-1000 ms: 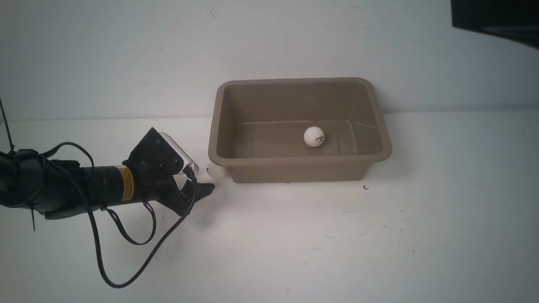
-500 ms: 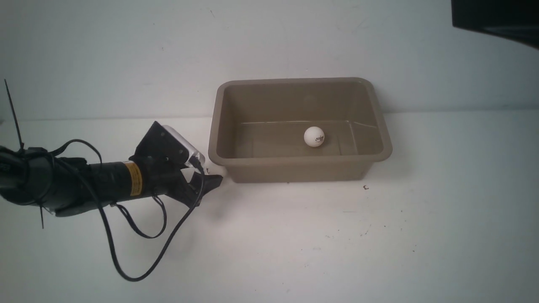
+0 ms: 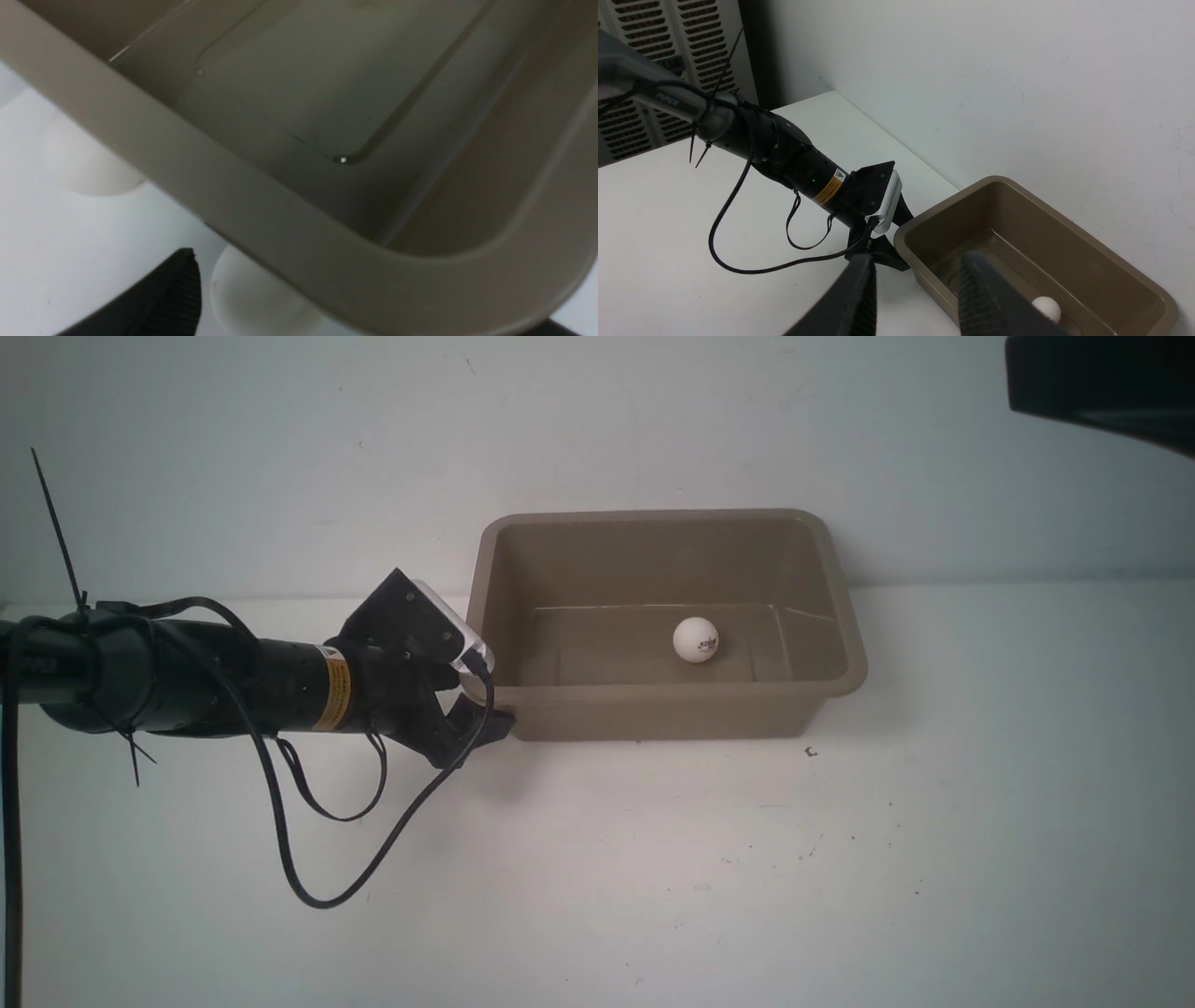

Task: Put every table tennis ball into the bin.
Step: Use the left arm to clamp the table tennis ball closest to it

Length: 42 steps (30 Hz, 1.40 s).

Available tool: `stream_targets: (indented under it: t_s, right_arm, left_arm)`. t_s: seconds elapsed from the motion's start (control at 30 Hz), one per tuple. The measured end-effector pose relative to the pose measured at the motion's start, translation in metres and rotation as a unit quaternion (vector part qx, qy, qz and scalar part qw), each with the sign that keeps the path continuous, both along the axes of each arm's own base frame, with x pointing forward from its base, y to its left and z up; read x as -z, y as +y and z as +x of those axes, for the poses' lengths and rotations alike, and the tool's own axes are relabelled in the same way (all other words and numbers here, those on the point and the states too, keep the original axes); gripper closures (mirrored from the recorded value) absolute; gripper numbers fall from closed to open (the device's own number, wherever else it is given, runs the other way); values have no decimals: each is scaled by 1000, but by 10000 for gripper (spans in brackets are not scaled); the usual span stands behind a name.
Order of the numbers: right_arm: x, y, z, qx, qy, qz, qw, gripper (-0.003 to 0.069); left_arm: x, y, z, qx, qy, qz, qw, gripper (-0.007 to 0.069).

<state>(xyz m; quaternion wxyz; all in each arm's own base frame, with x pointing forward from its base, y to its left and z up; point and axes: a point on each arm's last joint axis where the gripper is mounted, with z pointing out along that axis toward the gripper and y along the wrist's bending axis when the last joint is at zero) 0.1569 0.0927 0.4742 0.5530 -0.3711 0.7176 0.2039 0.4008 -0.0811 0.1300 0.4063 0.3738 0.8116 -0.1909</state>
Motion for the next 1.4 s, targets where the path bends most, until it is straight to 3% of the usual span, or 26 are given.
stream_targets:
  t_s: [0.53, 0.87, 1.1, 1.3, 1.4]
  right_arm:
    - [1, 0, 0, 0, 1, -3, 1000, 419]
    - [1, 0, 0, -2, 2, -5, 1000, 419]
    - [1, 0, -1, -3, 4, -7, 1000, 419]
    - [1, 0, -1, -3, 4, -7, 1000, 419]
    - [2, 0, -1, -3, 5, -8, 1000, 419]
  left_arm:
    - [20, 5, 4, -16, 12, 32, 999, 60]
    - [32, 2, 5, -14, 28, 8, 999, 64]
    - [31, 1, 5, 5, 9, 15, 1000, 127]
    - [31, 1, 6, 8, 0, 25, 1000, 269]
    - [32, 2, 6, 2, 1, 26, 1000, 270]
